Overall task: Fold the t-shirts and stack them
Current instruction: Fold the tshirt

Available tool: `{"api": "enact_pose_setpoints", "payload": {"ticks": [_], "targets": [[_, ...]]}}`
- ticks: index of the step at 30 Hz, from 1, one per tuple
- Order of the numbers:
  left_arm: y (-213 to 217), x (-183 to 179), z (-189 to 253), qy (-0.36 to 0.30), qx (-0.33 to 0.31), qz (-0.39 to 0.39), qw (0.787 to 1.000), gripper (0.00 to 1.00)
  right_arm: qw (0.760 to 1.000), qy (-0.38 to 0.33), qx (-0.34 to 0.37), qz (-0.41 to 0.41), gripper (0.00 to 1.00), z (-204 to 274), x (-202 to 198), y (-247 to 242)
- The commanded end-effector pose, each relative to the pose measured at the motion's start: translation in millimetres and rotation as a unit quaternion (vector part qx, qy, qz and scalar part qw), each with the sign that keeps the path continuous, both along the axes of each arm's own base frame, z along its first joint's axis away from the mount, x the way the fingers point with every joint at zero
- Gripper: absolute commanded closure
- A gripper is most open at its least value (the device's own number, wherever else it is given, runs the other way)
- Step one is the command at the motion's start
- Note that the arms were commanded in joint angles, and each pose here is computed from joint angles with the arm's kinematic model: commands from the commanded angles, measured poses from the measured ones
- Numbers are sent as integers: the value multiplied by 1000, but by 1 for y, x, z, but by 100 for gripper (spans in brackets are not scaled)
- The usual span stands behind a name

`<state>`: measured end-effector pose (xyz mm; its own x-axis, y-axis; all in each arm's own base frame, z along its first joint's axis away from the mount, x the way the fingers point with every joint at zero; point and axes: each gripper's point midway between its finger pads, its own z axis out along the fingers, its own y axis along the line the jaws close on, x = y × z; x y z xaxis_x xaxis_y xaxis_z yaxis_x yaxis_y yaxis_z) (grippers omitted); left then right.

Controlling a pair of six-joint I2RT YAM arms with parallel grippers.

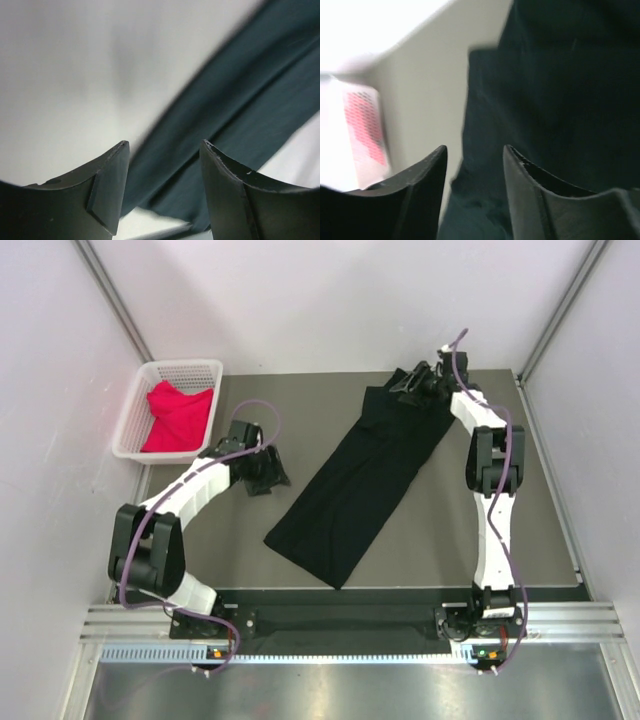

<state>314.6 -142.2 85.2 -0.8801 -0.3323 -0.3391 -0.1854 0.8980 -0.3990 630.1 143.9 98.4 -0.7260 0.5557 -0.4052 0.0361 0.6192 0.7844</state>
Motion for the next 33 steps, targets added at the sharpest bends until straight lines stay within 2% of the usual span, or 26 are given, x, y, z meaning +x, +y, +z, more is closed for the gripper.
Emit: {"api": "enact_pose_setpoints", "payload": {"ticks": [1,4,7,9,14,17,20,22,27,28,31,33], "targets": [[-25,53,35,-90,-53,-22,994,36,997,-15,-66,28,50,43,-26,4],[-21,57,31,-76,-32,-24,996,36,993,1,-109,48,43,56,-60,2],[-5,44,21,-50,13,-20,998,33,986,27,-141,82,33,68,-115,5],[2,34,13,-21,31,-19,999,33,983,46,-145,101,30,74,-159,8],[6,-15,-13,87,27,-13,996,33,962,88,-112,231,26,71,-301,58],[7,-27,-15,103,22,-8,994,33,942,112,-78,305,22,63,-379,91],[11,-34,-13,111,23,-6,993,33,923,127,-46,360,19,53,-438,120],[15,-36,-12,111,30,-7,993,33,914,113,-39,387,17,49,-458,137],[25,-41,-23,132,35,-13,991,36,906,170,-11,387,21,11,-497,146],[28,-42,-25,140,33,-10,990,36,909,158,9,387,21,15,-501,160],[31,-41,-26,145,23,-3,989,36,915,192,26,353,27,0,-521,167],[32,-41,-24,144,19,1,989,36,926,181,49,327,29,-3,-521,173]]}}
